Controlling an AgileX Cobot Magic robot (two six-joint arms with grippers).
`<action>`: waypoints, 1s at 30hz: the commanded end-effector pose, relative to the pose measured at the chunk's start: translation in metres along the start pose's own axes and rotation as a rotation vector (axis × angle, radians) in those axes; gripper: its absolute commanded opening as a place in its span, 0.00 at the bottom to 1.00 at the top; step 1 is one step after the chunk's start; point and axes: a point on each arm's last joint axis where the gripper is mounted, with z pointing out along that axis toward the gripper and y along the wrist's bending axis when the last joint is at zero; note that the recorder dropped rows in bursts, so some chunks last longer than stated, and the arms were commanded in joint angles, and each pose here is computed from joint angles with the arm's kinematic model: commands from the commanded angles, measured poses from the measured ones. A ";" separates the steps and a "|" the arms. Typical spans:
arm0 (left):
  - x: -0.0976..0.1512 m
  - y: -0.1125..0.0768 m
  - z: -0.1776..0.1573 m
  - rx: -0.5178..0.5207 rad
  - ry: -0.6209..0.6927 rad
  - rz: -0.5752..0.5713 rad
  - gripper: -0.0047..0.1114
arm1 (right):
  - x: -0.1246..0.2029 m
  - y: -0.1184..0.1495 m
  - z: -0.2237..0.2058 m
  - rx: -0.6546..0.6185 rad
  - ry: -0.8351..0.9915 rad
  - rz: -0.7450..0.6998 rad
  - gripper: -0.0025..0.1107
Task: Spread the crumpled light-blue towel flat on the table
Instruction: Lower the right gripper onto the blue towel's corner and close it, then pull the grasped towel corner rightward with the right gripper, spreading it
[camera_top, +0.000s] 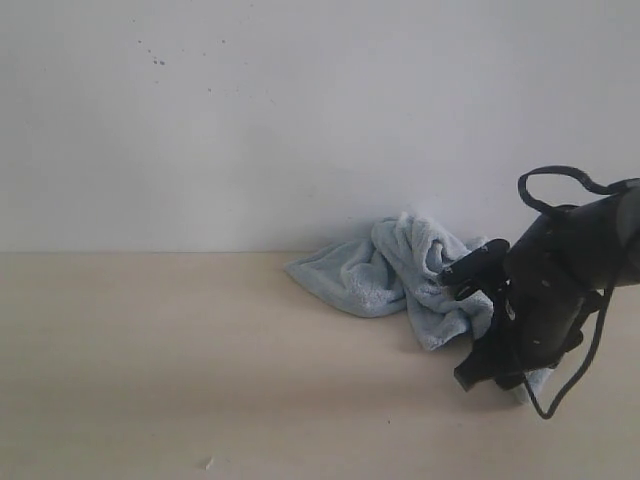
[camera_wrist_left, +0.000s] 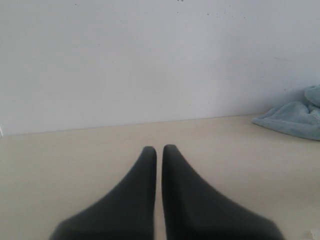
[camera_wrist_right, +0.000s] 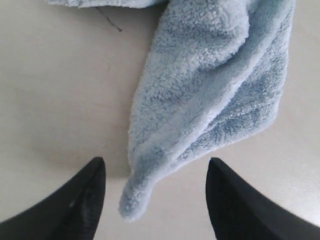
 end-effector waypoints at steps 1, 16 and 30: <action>0.001 0.000 0.000 -0.002 0.001 -0.011 0.08 | -0.002 -0.001 0.002 -0.026 -0.013 0.033 0.52; 0.001 0.000 0.000 -0.002 -0.001 -0.011 0.08 | 0.006 0.014 0.038 -0.060 0.039 0.018 0.07; 0.001 0.000 0.000 -0.002 0.001 -0.011 0.08 | 0.100 -0.054 -0.135 0.401 -0.260 0.201 0.03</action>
